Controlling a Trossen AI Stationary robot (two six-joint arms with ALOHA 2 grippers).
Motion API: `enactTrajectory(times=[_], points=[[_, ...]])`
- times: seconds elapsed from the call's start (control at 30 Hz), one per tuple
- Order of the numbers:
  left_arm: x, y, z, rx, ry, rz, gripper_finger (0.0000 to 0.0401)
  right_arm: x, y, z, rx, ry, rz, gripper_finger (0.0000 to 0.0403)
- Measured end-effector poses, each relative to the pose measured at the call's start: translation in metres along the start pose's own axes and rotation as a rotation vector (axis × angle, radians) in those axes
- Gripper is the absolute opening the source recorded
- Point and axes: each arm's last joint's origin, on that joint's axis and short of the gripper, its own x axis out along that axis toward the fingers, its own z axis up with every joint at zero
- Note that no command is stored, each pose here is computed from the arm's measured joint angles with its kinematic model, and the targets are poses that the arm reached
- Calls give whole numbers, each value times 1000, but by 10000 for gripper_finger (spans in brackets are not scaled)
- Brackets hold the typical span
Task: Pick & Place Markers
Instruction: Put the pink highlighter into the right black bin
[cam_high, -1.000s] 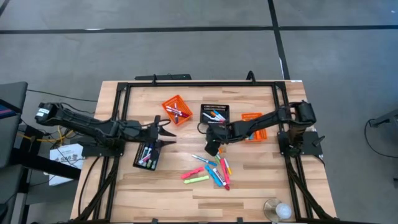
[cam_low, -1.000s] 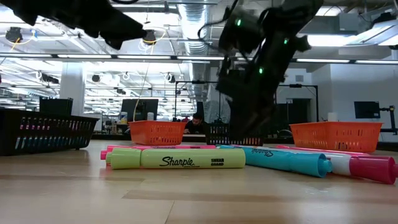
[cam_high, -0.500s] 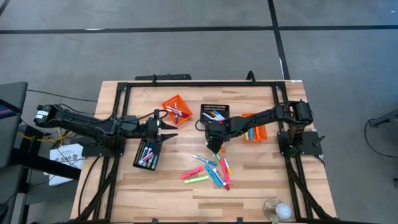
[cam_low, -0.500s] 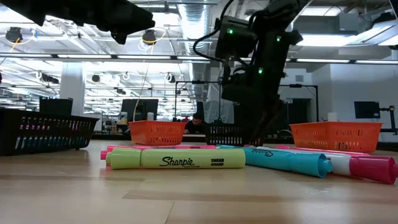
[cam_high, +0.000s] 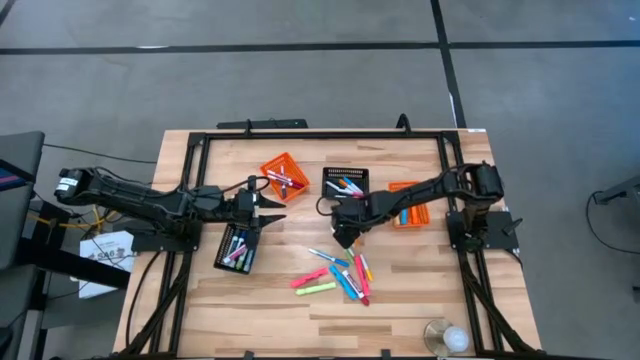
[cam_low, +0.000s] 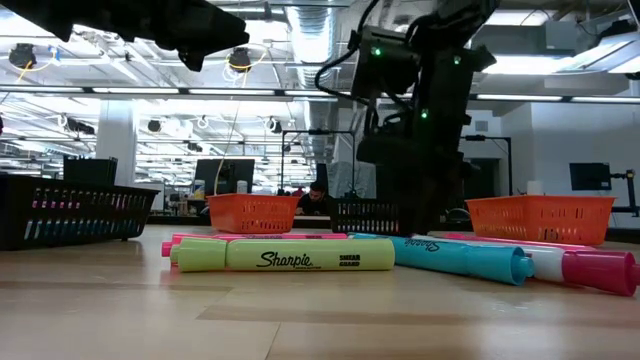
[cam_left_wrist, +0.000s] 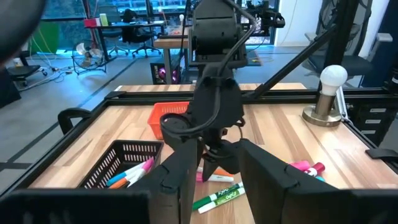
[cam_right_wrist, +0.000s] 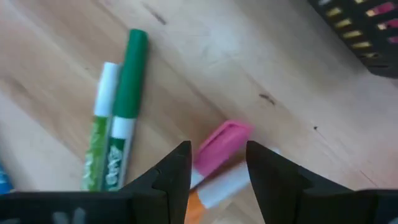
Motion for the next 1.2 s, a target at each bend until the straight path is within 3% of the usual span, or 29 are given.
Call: enactTrajectory(times=[0.17, 0.47, 0.73, 0.9, 1.07, 1.2], points=[[0, 0, 0, 0, -1, 0, 115, 6, -8, 7, 49, -23, 15, 131], [0, 0, 0, 0, -1, 0, 115, 18, -22, 7, 60, 2, 75, 69], [0, 0, 0, 0, -1, 0, 115, 14, -11, 17, -107, -42, 172, 29], [0, 0, 0, 0, -1, 0, 115, -8, 9, 26, -221, -128, 227, 29], [0, 0, 0, 0, -2, 0, 115, -30, 19, 34, -300, -325, 82, 31], [0, 0, 0, 0, -1, -1, 115, -41, 15, 42, -365, -496, -144, 24]])
